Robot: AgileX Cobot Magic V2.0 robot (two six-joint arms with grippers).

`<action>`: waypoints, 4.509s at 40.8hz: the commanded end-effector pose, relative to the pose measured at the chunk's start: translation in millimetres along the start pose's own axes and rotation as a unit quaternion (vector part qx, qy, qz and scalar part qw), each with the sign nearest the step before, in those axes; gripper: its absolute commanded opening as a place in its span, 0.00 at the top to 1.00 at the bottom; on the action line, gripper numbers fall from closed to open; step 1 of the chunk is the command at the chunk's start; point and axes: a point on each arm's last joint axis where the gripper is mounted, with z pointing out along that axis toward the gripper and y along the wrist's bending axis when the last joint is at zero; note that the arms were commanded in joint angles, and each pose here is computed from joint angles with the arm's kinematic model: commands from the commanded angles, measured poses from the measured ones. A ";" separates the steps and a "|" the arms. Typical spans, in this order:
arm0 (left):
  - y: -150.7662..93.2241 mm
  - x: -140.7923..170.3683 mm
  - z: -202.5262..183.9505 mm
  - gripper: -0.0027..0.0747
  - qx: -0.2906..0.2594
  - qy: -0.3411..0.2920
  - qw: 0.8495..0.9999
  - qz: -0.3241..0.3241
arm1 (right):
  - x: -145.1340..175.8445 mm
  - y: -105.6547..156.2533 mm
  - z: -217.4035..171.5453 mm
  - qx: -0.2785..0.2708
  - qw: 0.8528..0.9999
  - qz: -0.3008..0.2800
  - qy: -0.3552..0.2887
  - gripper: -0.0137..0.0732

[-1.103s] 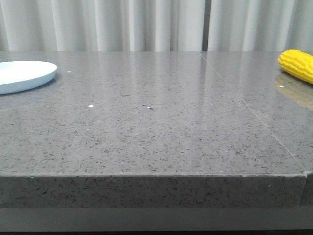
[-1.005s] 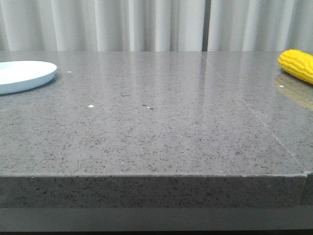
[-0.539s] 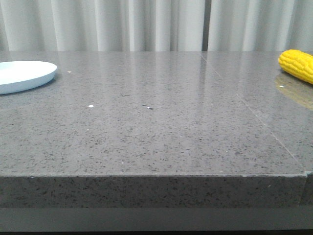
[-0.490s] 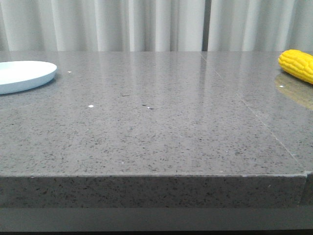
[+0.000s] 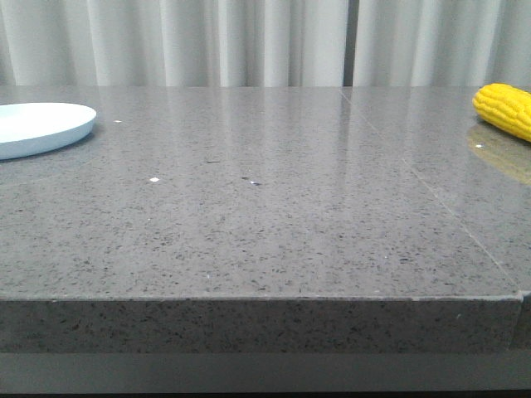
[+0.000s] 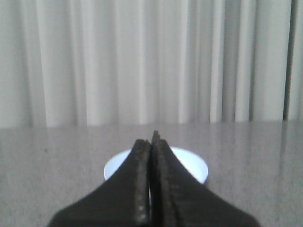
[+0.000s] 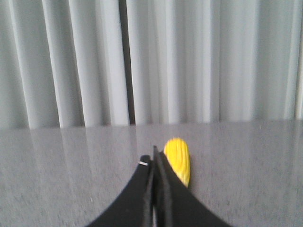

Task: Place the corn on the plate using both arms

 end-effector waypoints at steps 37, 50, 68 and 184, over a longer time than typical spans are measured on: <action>0.7 -99.5 94.1 0.99 0.027 0.266 0.964 -0.007 | -57.8 7.6 99.4 0.025 0.951 -0.005 0.310 0.92; 1.9 -82.9 111.0 0.79 0.024 0.315 0.949 0.014 | -44.8 5.9 113.2 0.020 0.938 -0.028 0.345 0.71; 1.6 -70.7 125.1 0.29 0.026 0.373 0.927 0.018 | -45.0 6.0 113.5 0.020 0.939 -0.027 0.343 0.11; -17.6 -5.7 369.7 0.99 0.212 0.534 0.810 -0.113 | -45.1 6.0 113.5 0.020 0.939 -0.027 0.343 0.11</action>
